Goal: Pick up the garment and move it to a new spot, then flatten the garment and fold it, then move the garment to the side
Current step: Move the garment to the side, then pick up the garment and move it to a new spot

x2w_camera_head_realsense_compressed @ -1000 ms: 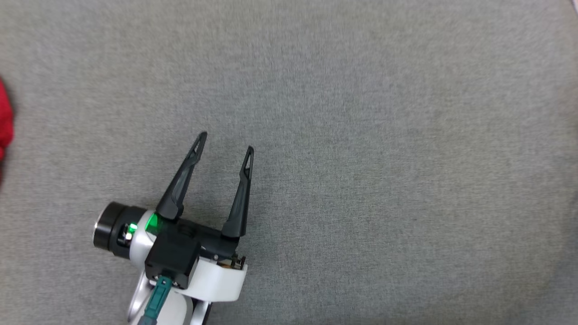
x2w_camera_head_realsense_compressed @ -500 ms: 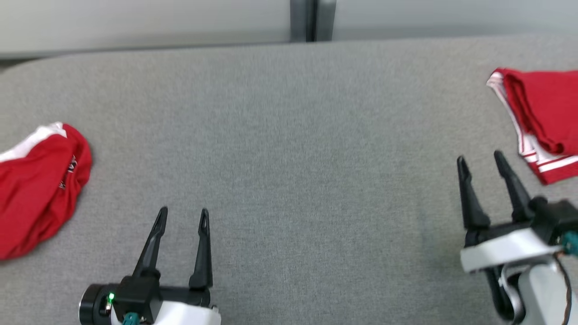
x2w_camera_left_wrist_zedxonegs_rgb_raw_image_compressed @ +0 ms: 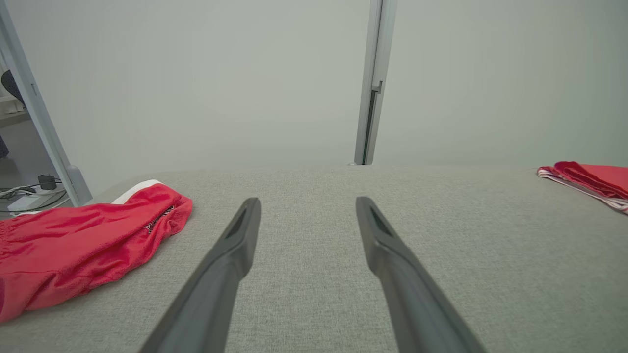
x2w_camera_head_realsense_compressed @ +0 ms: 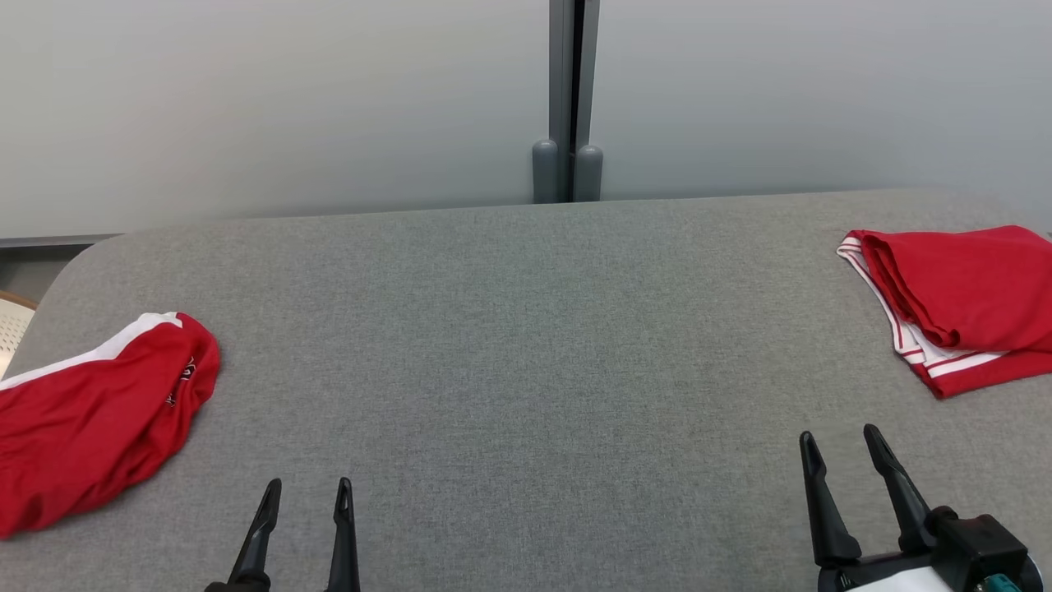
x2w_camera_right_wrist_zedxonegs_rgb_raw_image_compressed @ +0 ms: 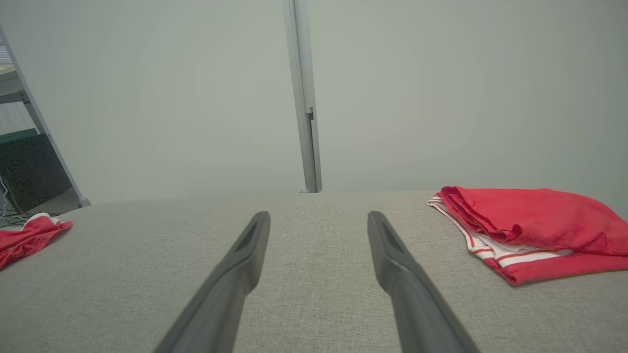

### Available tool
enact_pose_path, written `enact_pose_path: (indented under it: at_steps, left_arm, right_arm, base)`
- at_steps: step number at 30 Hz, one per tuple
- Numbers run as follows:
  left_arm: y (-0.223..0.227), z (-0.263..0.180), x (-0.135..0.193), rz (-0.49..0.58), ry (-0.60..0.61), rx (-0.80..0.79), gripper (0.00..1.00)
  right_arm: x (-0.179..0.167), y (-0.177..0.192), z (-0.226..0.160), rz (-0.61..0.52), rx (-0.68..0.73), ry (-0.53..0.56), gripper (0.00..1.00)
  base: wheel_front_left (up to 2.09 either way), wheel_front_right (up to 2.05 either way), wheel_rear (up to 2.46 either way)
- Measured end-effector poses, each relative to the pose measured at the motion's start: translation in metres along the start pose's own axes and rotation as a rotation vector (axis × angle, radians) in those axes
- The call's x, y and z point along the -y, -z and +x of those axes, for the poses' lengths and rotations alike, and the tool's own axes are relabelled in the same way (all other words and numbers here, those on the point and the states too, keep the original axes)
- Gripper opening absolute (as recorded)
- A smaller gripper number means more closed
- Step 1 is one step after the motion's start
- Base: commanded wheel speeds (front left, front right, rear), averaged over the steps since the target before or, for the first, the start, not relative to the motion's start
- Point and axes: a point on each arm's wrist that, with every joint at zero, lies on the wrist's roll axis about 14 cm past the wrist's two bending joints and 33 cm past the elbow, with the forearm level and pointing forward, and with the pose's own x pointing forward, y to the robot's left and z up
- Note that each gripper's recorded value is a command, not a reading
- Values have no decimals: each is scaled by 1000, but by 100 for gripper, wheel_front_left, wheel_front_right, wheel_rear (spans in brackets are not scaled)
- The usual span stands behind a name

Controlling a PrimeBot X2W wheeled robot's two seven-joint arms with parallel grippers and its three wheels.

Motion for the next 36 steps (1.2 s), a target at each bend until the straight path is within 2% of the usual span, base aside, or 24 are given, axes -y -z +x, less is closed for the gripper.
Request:
enact_pose_path:
  at_steps: [22,31,36]
  left_arm:
    - [-4,-13,-2,15,-15,16,100]
    - [-4,-34,-36,19,-140,19,100]
    - [-5,-56,-63,23,-244,25,100]
  right_arm:
    - [-24,6,-3,14,-17,-73,100]
    - [-66,19,10,31,-62,-212,100]
    - [-104,24,20,44,-81,-325,100]
  base:
    - [0,0,0]
    - [0,0,0]
    - [0,0,0]
